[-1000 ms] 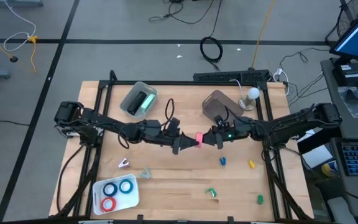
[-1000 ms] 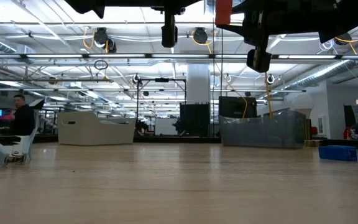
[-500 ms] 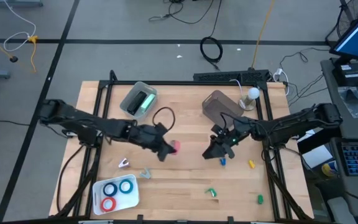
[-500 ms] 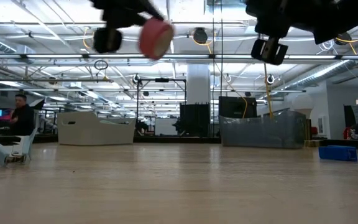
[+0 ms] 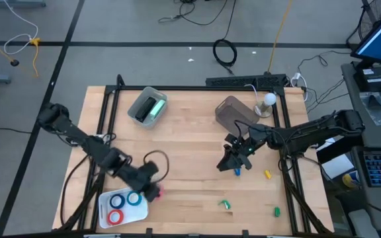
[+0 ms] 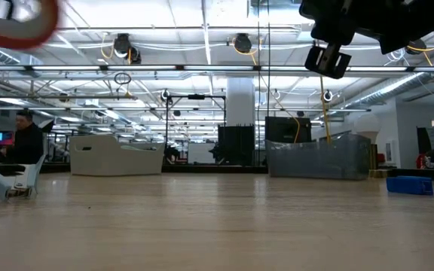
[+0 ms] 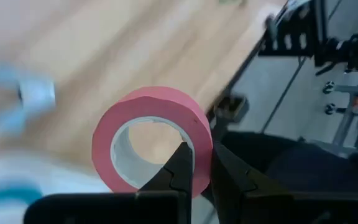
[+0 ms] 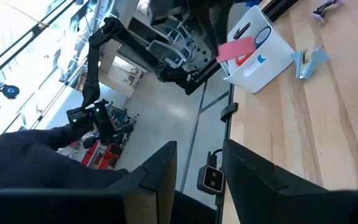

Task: Pick and place Stapler, Stapler remover, tape
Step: Put the pink tape into the white bin

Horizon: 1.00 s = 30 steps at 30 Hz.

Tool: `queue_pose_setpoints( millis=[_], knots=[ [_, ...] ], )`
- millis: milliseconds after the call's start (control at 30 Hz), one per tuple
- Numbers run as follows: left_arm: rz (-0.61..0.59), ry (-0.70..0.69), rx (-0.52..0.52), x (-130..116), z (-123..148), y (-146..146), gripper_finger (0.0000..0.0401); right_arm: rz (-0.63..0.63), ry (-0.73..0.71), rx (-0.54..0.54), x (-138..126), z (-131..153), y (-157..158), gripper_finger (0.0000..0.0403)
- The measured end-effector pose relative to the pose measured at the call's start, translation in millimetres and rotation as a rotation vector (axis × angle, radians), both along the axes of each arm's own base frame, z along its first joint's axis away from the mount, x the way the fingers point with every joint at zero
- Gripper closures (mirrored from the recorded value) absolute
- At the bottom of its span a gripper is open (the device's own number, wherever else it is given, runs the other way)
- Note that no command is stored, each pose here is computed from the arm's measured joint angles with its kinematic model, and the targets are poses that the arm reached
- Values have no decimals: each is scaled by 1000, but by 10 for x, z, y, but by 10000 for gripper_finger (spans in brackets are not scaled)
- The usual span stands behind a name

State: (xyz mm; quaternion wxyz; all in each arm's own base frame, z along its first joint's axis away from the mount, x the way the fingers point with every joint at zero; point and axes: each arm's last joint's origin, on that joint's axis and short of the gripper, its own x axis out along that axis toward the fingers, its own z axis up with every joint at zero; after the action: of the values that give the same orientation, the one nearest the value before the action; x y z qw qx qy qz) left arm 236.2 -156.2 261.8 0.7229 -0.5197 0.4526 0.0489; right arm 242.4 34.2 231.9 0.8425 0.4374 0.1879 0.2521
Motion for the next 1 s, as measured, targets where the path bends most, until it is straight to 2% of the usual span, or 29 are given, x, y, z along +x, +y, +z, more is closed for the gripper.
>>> queue_pose_setpoints(
  millis=[133, 267, 633, 833, 1000],
  knots=[
    [-12, 139, -127, -176, -16, -203, 370, -3, -1, -2, 1, 0, -3, 282],
    [0, 256, -179, -276, -89, -349, 370, -20, -2, -4, 6, 0, -38, 282],
    [23, 494, -143, -349, -481, -636, 370, -59, -3, -4, 16, 1, -131, 280],
    [38, 564, -71, -372, -638, -665, 370, -58, -3, -3, 16, 1, -130, 281],
    [39, 551, -44, -349, -682, -667, 370, -59, -2, -2, 15, 0, -130, 282]
  ],
)
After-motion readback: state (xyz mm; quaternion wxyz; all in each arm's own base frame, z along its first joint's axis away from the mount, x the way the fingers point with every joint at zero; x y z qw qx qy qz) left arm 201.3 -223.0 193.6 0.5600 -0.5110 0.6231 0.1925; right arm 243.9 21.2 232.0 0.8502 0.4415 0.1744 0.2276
